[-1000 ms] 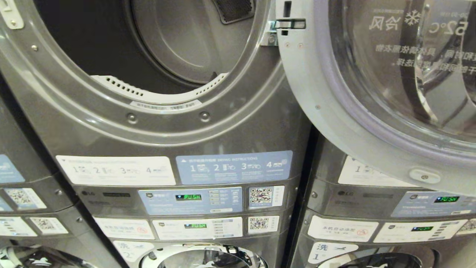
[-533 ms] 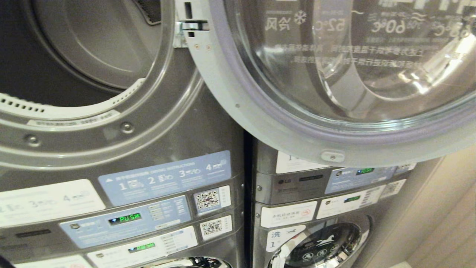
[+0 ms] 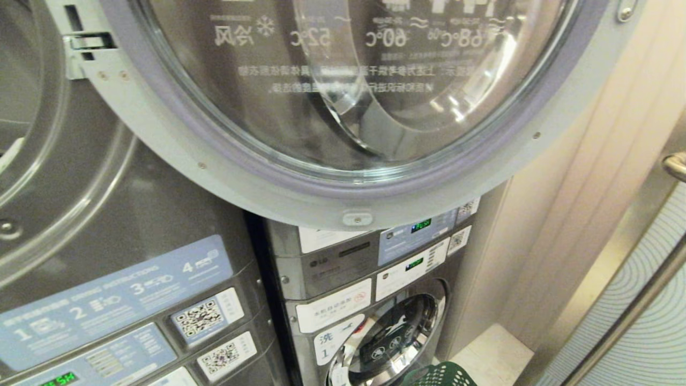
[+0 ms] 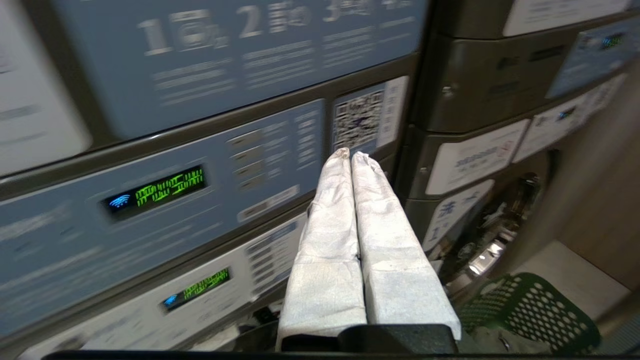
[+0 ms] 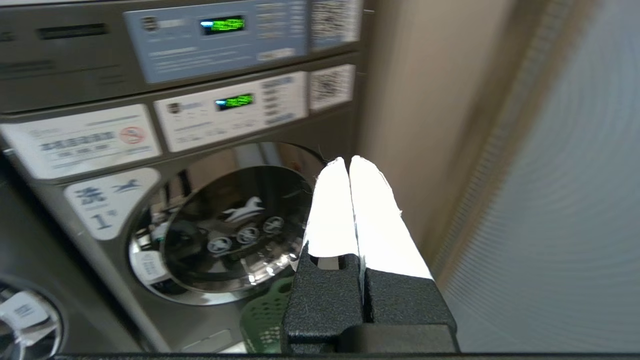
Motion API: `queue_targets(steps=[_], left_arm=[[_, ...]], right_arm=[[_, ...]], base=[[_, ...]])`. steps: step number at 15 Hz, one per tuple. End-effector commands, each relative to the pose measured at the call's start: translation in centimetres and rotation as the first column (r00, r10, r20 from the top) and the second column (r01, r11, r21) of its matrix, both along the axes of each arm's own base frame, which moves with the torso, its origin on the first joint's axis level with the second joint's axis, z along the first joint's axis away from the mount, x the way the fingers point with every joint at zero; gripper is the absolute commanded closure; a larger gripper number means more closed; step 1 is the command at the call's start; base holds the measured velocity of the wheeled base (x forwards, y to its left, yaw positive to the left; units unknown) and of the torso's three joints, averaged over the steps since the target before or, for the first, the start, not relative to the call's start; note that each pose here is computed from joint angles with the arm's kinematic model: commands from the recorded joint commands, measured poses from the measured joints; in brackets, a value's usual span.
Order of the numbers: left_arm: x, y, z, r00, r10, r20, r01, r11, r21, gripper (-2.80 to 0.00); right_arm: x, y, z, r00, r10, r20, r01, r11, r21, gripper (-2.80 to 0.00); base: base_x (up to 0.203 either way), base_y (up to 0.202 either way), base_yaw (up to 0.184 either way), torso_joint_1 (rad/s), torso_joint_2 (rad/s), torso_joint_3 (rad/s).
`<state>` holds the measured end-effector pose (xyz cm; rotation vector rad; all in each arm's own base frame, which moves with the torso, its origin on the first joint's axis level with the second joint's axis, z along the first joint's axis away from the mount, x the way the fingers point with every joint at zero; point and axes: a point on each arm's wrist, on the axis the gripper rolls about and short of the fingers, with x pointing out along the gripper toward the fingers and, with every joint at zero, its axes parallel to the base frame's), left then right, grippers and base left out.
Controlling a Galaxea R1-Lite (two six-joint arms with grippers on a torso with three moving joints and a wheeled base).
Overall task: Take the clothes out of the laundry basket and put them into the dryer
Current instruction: Take the clothes out of the basket
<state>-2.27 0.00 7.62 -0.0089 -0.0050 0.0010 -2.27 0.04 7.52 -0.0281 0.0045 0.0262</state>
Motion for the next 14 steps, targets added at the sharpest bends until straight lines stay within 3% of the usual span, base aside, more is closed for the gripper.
queue_targets(steps=[1, 7, 14], left_arm=[[0.01, 0.0, -0.05, 1.0, 0.002, -0.002, -0.002, 1.0, -0.002, 0.0], [0.01, 0.0, -0.05, 1.0, 0.002, -0.002, -0.002, 1.0, -0.003, 0.0], [0.01, 0.0, -0.05, 1.0, 0.002, -0.002, -0.002, 1.0, -0.003, 0.0]], right_arm=[[0.0, 0.0, 0.0, 1.0, 0.0, 0.0, 0.0, 1.0, 0.006, 0.0], [0.0, 0.0, 0.0, 1.0, 0.0, 0.0, 0.0, 1.0, 0.001, 0.0], [0.0, -0.01, 0.0, 1.0, -0.006, 0.0, 0.006, 1.0, 0.019, 0.0]], base=[[-0.001, 0.006, -0.173, 0.001, 0.0, 0.001], [0.0, 0.006, -0.15, 0.004, 0.0, 0.001], [0.0, 0.0, 0.0, -0.029, 0.06, 0.03]])
